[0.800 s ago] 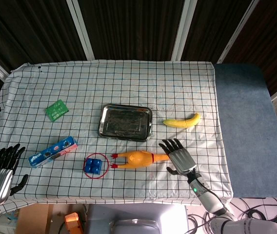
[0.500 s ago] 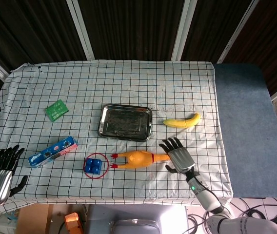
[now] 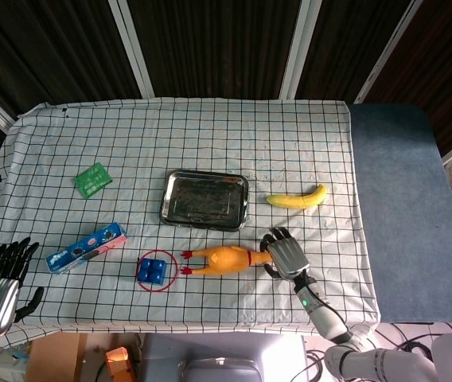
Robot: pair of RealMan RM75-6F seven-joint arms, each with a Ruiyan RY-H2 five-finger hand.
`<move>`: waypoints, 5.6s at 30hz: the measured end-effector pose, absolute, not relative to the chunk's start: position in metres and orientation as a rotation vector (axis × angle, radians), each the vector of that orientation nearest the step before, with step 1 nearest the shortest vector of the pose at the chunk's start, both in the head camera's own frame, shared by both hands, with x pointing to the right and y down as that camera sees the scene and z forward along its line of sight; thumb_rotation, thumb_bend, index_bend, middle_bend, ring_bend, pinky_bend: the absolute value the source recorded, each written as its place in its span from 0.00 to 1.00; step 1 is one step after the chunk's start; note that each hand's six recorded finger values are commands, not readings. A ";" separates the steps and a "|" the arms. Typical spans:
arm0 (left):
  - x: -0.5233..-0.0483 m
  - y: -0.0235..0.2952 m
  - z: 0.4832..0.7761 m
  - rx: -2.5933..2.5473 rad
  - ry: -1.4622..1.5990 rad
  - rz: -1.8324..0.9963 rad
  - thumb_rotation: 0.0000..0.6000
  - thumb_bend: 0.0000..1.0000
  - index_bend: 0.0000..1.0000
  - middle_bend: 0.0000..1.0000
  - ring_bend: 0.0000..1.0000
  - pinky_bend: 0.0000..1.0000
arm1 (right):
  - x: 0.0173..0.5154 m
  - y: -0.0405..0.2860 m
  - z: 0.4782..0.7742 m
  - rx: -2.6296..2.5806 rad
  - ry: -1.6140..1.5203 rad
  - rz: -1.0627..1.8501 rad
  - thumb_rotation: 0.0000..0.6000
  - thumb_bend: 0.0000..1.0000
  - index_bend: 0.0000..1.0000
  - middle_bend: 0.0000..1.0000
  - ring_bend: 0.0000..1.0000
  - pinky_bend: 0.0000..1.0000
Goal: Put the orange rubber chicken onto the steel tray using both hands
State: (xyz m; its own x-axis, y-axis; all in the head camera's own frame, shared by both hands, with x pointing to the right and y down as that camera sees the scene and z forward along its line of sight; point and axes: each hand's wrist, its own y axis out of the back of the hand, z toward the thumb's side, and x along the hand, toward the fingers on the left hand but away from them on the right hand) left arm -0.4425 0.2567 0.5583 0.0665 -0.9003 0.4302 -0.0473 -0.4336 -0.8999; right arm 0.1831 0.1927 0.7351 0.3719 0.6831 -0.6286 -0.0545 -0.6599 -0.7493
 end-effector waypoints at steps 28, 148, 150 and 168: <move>-0.424 0.252 0.558 -1.766 0.982 -1.295 1.00 0.37 0.00 0.01 0.00 0.00 | 0.159 0.177 0.648 -1.970 -0.652 0.834 1.00 0.65 0.95 0.76 0.82 0.89; -0.300 0.182 0.618 -2.464 1.222 -0.877 1.00 0.22 0.00 0.00 0.00 0.16 | 0.043 0.124 0.619 -2.014 -0.838 0.867 1.00 0.65 0.95 0.76 0.82 0.89; -0.298 0.181 0.621 -2.444 1.223 -0.895 1.00 0.22 0.00 0.01 0.05 0.23 | 0.042 0.124 0.619 -2.022 -0.847 0.866 1.00 0.65 0.95 0.76 0.82 0.89; -0.281 0.173 0.632 -2.413 1.409 -0.858 1.00 0.59 0.85 0.98 0.87 0.94 | 0.042 0.124 0.622 -2.023 -0.844 0.895 1.00 0.65 0.95 0.76 0.82 0.89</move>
State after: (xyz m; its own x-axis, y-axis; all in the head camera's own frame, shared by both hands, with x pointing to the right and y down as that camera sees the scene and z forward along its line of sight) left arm -0.2812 0.1730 0.6325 0.3703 -0.8502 0.3742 -0.7229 -0.5167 -0.4587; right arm 0.0418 0.1242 0.6223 0.5369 0.7867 -0.3047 0.2586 -0.4972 -0.8282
